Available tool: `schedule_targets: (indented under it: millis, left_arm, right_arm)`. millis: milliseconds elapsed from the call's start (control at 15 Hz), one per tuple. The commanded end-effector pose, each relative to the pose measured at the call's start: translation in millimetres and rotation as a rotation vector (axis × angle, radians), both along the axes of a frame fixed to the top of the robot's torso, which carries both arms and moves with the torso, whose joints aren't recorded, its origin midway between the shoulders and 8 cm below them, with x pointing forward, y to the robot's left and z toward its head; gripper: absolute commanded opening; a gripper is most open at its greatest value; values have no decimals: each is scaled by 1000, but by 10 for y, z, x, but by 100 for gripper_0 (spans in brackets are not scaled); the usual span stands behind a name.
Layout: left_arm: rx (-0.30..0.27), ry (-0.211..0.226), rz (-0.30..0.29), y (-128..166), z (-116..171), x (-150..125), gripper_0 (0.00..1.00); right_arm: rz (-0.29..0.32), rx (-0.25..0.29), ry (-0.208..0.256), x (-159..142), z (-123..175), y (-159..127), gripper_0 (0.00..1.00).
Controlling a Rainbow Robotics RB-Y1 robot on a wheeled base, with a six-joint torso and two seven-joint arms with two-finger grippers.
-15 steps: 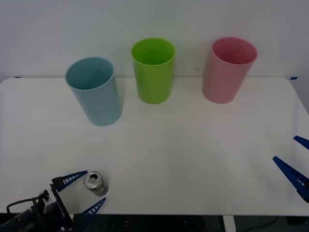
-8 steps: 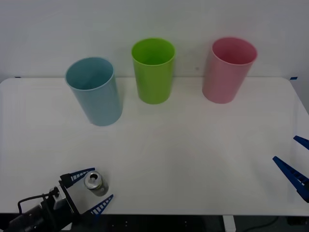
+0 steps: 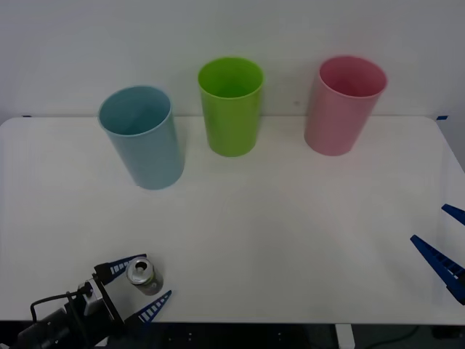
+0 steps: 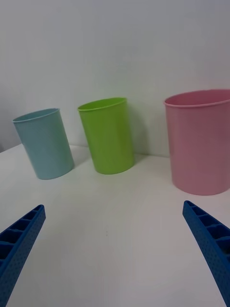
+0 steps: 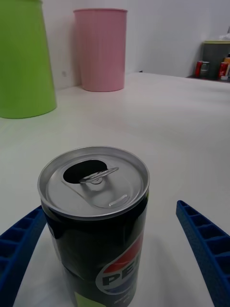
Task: Grasp the object on the table and drop it into the matching bin: aluminum can to the light blue bin, PET bottle to the pink bin.
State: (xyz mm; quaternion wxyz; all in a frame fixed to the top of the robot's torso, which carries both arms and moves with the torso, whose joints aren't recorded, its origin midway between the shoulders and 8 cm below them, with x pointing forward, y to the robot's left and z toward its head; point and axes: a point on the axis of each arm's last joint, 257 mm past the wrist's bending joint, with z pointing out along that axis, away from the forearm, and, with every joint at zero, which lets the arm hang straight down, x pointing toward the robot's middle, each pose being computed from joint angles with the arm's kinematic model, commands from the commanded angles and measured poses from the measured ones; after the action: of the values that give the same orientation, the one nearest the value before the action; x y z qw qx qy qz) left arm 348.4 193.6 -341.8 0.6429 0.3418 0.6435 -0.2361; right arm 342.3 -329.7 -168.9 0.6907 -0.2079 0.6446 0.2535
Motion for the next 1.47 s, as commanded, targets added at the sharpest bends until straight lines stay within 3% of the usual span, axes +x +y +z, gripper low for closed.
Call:
schedule_targets:
  millis: [67, 800, 1133, 1467]
  left_arm:
    - [2, 9, 6, 15, -39, -2, 4]
    - [-27, 3, 34, 60, 31, 52, 0]
    - [-57, -24, 82, 223, 195, 161, 0]
    - [-82, -50, 171, 353, 463, 424, 0]
  right_arm:
    - [0, 0, 0, 0, 0, 0, 100]
    - [0, 0, 0, 0, 0, 0, 100]
    - [0, 0, 0, 0, 0, 0, 100]
    - [0, 0, 0, 0, 0, 0, 100]
